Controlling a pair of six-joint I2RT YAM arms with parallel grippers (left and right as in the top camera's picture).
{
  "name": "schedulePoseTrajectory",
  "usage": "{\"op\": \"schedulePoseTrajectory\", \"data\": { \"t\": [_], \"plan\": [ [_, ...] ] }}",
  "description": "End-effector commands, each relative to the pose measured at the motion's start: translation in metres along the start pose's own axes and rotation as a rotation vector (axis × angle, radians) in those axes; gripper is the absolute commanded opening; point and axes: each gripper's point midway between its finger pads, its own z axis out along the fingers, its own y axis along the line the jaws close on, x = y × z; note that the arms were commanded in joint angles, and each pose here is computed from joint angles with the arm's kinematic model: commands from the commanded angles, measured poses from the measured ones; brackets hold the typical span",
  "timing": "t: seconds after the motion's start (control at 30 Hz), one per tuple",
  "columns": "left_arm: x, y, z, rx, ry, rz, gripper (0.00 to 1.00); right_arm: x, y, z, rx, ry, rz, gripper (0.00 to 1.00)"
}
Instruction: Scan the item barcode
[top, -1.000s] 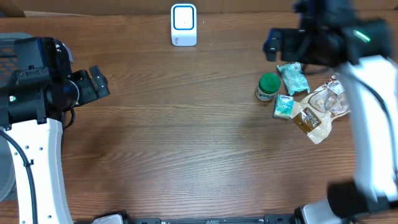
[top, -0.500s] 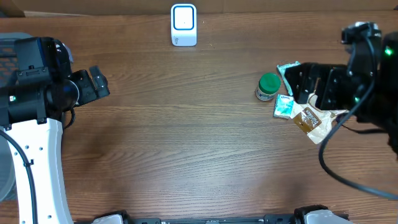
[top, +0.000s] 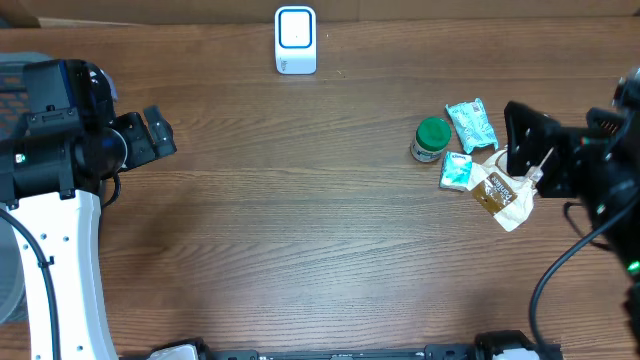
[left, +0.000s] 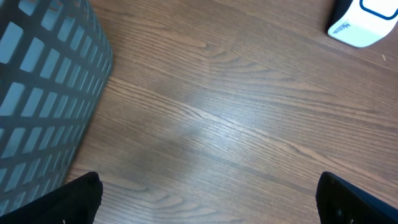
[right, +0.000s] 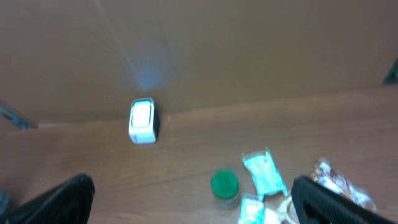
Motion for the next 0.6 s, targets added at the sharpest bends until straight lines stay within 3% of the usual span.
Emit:
{"op": "schedulePoseTrajectory", "data": {
  "t": [0.0,0.43,0.57],
  "plan": [
    [-0.003,0.003,-0.008,-0.008,-0.027,0.019,1.00,0.031,-0.012,0.009,0.011,-0.030,-0.007,1.00],
    [-0.003,0.003,-0.008,-0.008,-0.027,0.019,1.00,0.145,-0.026,0.053,-0.137,-0.410,-0.041,1.00],
    [-0.003,0.003,-0.008,-0.008,-0.027,0.019,1.00,0.176,-0.033,0.059,-0.151,-0.464,-0.042,1.00]
  ]
}}
